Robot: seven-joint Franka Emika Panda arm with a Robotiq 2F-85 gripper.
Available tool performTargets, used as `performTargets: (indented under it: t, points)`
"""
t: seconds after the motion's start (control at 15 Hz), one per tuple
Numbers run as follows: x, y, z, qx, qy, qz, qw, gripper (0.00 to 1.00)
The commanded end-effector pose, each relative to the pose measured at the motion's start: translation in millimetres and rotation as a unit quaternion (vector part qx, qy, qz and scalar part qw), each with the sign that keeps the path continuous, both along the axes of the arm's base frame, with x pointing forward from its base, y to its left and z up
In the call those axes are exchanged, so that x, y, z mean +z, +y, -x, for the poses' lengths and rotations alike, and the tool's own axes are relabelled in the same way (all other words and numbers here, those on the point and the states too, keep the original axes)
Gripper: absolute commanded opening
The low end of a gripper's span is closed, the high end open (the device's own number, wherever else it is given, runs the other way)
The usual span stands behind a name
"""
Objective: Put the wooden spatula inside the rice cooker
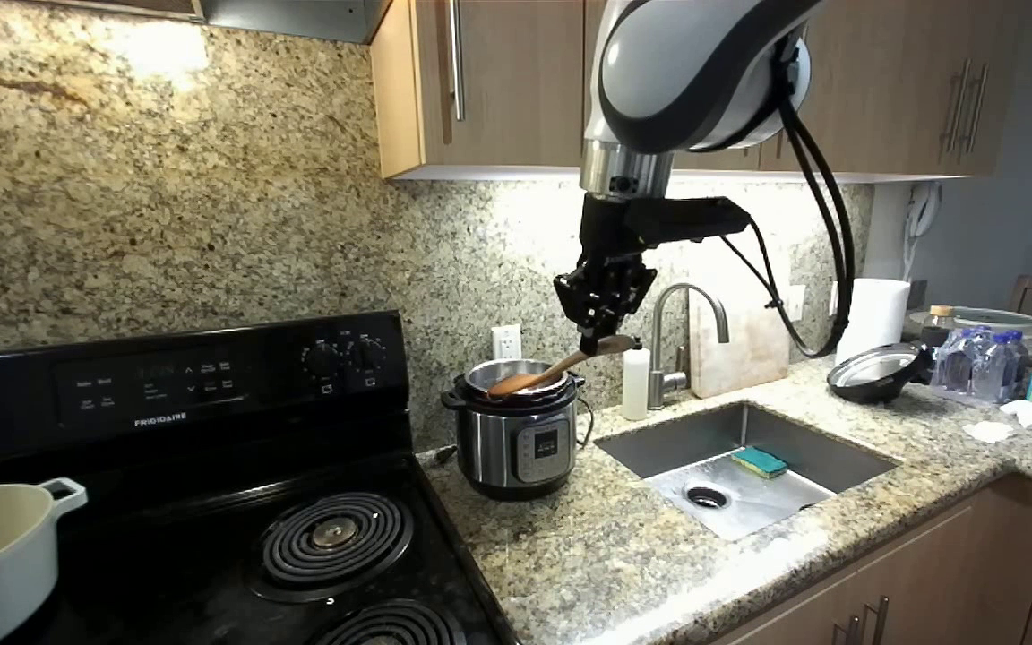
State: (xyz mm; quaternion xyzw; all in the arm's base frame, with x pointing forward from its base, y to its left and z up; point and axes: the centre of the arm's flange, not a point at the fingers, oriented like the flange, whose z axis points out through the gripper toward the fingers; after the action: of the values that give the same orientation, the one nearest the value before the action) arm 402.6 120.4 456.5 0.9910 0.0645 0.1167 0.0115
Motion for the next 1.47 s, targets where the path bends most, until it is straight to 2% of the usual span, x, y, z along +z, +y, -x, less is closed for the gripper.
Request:
performTargets:
  t: [0.0, 0.2, 0.4, 0.87, 1.2, 1.4]
  points:
    - [-1.3, -2.9, -6.7, -0.033, -0.033, 0.019, 0.9987, 0.11]
    - [-1.4, -7.2, -17.5, -0.065, -0.06, 0.026, 0.9958, 0.1]
    - [-11.3, -11.4, -34.9, -0.095, -0.069, 0.032, 0.9925, 0.1]
    - [-56.8, -3.8, -81.0, -0.139, -0.059, 0.037, 0.9878, 0.1]
    - [-73.6, 4.8, -111.1, -0.138, -0.04, 0.039, 0.9888, 0.1]
    - [-77.3, 1.4, -119.8, -0.135, -0.043, 0.037, 0.9893, 0.1]
